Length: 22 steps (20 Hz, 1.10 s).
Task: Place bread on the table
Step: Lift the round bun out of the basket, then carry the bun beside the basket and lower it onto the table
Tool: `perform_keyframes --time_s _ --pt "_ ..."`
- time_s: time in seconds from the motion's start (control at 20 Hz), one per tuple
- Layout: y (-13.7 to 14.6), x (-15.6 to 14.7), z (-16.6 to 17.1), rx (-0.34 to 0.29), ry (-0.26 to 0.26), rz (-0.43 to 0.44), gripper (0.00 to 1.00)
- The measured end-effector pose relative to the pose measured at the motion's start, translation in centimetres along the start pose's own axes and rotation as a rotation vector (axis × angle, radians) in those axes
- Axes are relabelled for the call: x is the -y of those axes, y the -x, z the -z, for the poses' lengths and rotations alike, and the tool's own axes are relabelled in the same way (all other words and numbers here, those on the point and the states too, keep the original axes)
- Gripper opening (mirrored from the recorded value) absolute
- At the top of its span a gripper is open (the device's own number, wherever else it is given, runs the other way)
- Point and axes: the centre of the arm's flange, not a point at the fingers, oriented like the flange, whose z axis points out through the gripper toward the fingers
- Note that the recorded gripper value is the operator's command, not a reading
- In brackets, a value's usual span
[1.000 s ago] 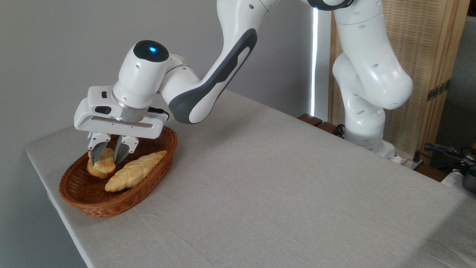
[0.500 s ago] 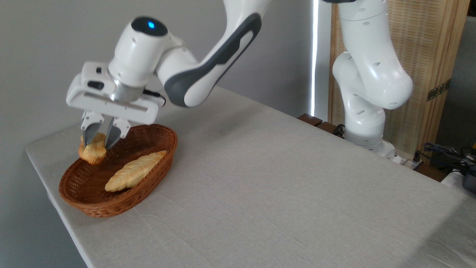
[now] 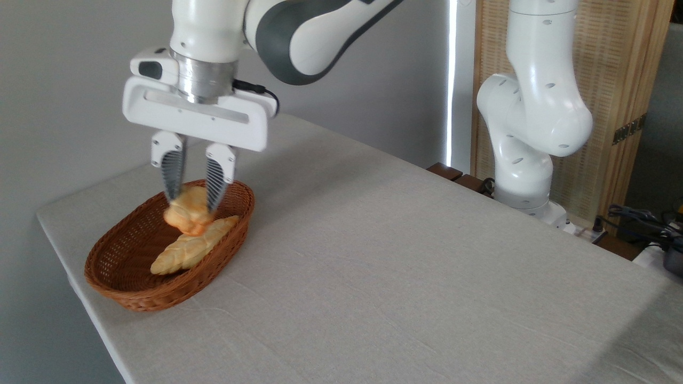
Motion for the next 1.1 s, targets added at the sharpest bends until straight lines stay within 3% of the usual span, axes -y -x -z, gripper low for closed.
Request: perform_keyframes --time_s 0.2,0.35,0.4,0.5,0.6,0.75,1.1 --pt "1.0 4.1 -1.4 0.154 -0.028 -0.233 0.54" --pt "1.2 7.1 -2.5 0.224 -0.017 -0.408 0.60" --pt "1.2 7.5 -3.0 0.236 -0.013 -0.450 0.66" --pt "1.3 7.8 -4.2 0.262 -0.019 -0.529 1.00" --pt "1.4 7.9 -5.5 0.296 -0.057 -0.602 1.00" --pt "1.6 7.5 -6.8 0.325 -0.069 -0.667 1.00" --pt "1.7 7.3 -6.9 0.328 -0.065 -0.700 1.00"
